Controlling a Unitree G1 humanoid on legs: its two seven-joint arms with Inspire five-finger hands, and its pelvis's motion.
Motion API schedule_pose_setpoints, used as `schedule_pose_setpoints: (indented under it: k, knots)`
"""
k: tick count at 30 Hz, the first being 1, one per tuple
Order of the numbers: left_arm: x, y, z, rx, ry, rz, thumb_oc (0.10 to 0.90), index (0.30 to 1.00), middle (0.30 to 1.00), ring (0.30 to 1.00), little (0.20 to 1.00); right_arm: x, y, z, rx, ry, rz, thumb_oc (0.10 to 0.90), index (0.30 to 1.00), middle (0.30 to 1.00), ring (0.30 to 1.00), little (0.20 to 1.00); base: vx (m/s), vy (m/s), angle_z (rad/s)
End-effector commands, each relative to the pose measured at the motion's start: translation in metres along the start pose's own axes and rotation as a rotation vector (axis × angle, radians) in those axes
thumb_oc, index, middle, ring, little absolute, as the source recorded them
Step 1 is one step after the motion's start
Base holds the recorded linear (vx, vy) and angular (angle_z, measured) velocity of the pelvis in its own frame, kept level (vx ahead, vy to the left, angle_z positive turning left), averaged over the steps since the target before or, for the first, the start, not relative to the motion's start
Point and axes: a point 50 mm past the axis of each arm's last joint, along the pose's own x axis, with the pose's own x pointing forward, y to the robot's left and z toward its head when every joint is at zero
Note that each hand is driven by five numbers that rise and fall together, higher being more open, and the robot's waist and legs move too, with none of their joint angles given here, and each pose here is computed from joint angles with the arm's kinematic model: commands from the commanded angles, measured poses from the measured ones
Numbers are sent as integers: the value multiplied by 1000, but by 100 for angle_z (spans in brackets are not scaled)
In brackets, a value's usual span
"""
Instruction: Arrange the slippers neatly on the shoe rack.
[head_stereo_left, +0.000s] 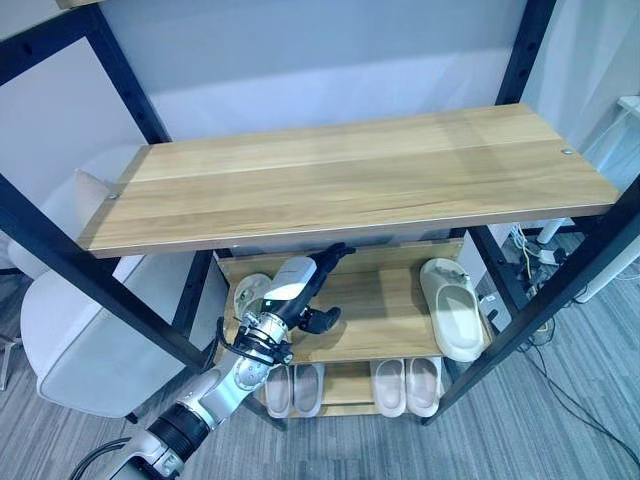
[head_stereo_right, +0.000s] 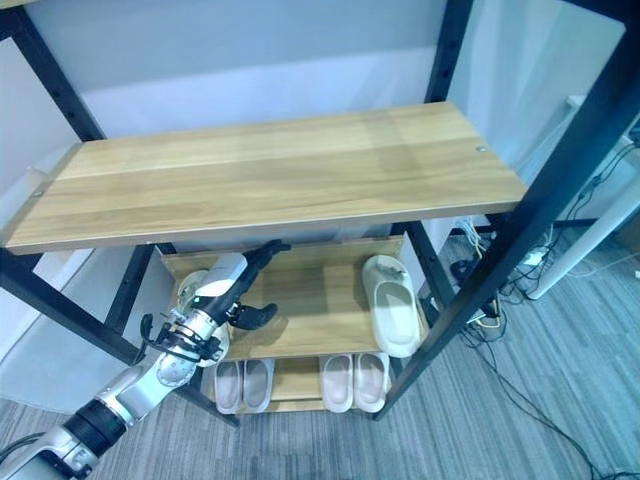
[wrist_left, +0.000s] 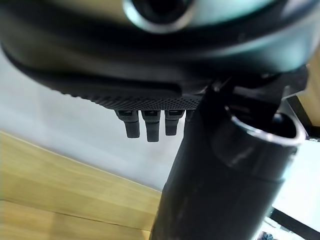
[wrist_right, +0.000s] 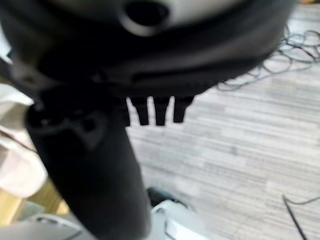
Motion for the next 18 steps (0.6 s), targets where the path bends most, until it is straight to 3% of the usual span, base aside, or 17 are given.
schedule_pose_setpoints:
  k: [1,18]
  knots:
    - [33,52,8,95,-92,237,800,900,900,900,900,-2,-4,-5,60,7,-63,800,900,900,900,900,-1,9,-20]
    - [36,81,-29,405,48,284,800,900,900,900,900,1,-21,-15,50,59,-97,800,900,900,900,900,3,0,-1]
